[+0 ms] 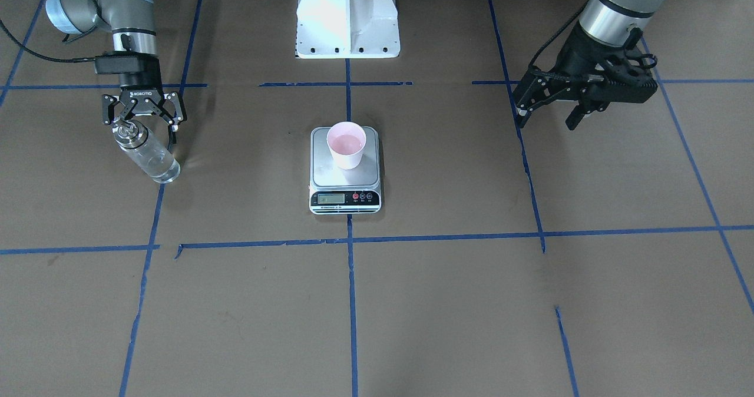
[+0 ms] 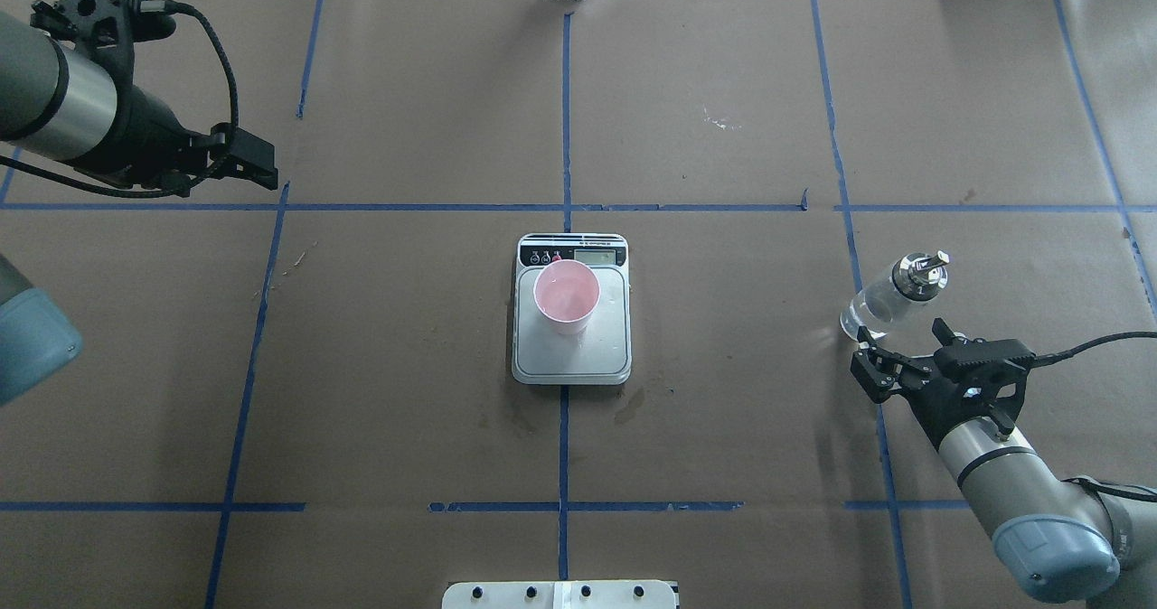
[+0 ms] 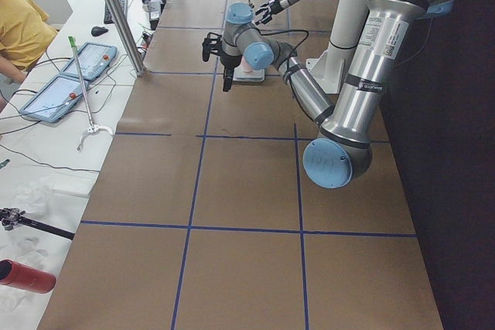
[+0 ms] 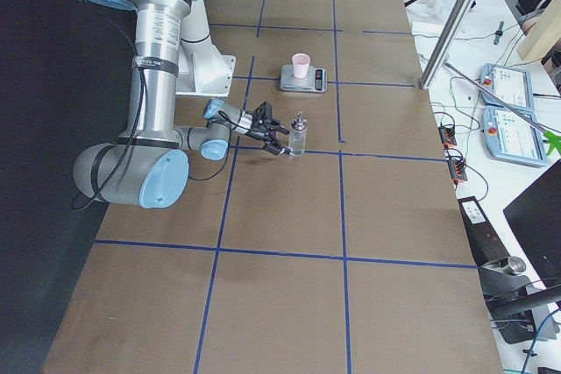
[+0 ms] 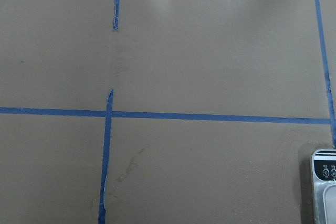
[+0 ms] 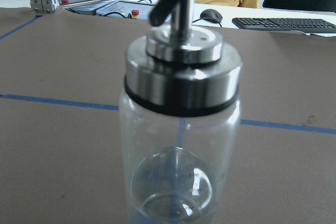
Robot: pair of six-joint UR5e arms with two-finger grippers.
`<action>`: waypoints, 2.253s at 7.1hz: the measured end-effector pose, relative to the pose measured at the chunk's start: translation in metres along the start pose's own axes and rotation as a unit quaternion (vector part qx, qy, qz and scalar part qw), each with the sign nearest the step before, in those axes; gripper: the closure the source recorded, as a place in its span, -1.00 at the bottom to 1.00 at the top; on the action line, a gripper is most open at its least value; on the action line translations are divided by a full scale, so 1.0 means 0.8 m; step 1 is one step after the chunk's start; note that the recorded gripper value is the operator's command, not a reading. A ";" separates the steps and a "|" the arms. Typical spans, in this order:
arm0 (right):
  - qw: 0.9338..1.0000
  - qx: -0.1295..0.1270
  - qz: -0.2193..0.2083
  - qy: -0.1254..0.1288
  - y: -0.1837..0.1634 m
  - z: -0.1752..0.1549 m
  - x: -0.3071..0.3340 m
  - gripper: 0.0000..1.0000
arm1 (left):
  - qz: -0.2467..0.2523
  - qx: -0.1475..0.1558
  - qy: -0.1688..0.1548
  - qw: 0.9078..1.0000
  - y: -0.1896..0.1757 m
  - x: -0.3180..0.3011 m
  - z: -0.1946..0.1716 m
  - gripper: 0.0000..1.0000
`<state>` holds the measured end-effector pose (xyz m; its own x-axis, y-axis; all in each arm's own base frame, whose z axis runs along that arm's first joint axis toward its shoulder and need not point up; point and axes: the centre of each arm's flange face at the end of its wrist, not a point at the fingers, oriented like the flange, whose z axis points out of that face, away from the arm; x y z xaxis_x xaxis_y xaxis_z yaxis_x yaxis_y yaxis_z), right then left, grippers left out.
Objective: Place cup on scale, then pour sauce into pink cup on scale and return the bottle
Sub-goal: 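Close the right gripper around the glass sauce bottle, then lift the bottle with the right gripper and carry it toward the scale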
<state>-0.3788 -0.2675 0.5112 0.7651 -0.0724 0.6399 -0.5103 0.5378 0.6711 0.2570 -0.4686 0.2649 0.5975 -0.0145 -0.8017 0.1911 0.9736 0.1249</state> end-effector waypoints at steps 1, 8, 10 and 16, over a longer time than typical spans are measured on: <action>1.000 0.000 -0.002 -0.001 0.000 0.000 -0.003 -0.98 | 0.000 0.000 0.000 1.000 0.000 0.000 0.000 -1.00; 0.999 0.027 -0.016 -0.024 -0.018 0.029 -0.002 -0.97 | -0.002 0.008 -0.004 1.000 -0.001 -0.001 -0.001 -1.00; 0.999 0.025 -0.017 -0.021 -0.022 0.041 0.000 -0.96 | -0.003 0.008 -0.007 1.000 -0.002 -0.002 -0.002 -1.00; 0.999 0.037 -0.011 -0.031 -0.033 0.055 -0.015 1.00 | -0.004 0.008 -0.007 1.000 -0.001 -0.001 -0.004 -1.00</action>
<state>-0.3915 -0.3176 0.5024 0.7510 -0.1371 0.6459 -0.5236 0.4722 0.7091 0.2541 -0.4690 0.2635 0.6066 -0.0252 -0.7946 0.2083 0.9696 0.1282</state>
